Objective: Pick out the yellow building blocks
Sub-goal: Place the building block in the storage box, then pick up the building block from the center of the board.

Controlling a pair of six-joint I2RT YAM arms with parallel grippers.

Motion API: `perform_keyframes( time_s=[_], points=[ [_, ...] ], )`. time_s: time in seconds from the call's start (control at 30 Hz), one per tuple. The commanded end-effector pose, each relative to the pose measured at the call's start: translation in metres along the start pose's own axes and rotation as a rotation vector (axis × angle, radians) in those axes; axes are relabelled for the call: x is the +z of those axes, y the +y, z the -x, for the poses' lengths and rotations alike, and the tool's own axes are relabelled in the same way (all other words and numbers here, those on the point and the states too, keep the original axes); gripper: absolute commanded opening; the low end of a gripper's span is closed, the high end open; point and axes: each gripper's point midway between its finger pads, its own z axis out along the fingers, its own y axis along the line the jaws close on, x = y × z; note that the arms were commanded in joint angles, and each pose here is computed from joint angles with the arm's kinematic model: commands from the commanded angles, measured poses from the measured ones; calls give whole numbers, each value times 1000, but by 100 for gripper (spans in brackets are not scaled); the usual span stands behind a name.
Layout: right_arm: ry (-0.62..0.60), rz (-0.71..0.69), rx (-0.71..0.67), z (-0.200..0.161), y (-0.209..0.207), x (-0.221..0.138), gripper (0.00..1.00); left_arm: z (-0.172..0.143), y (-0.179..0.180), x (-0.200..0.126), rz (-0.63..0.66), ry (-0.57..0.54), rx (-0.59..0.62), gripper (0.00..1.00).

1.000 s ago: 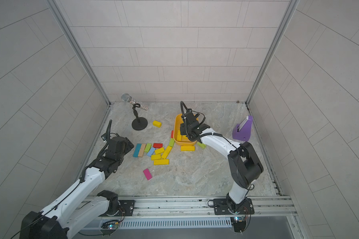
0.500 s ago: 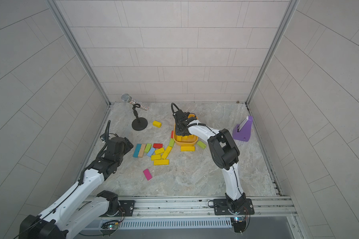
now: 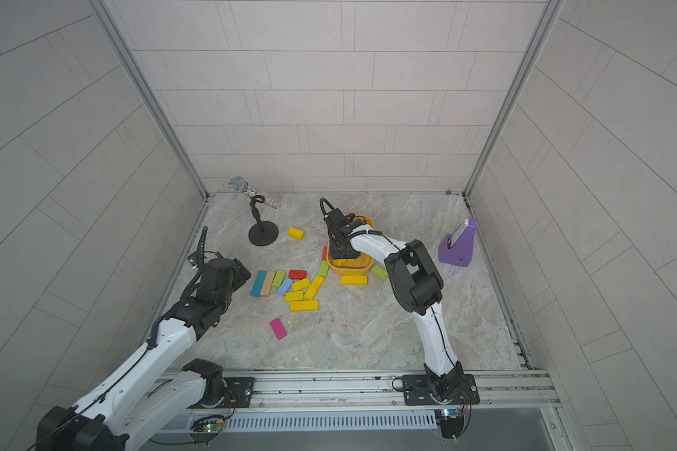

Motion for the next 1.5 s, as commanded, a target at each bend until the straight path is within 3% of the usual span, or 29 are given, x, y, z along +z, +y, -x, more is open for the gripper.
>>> perform_keyframes(
  time_s=[0.0,0.33,0.57,0.83,1.0,1.17,1.27,1.47],
  points=[
    [-50,-14,-12,12,-6,-33,51,0,8,1,29,-13,3,89],
    [-258,50,-5,12,-23,-96,49,-5,-19,4,-97,27,62,86],
    [-281,35,43,-25,-62,-103,45,-14,-40,4,-209,73,127,84],
    [-384,24,81,-24,-89,-122,43,-47,-78,1,-437,207,265,76],
    [-404,5,121,-19,-108,-128,43,-87,-109,-20,-704,367,464,72],
    [-404,10,135,-16,-116,-129,43,-126,-127,-59,-918,453,766,71],
    [-406,15,139,-15,-117,-130,43,-147,-123,-74,-984,449,986,73],
    [-406,15,145,-16,-119,-130,43,-159,-108,-74,-991,475,1233,74]
  ],
)
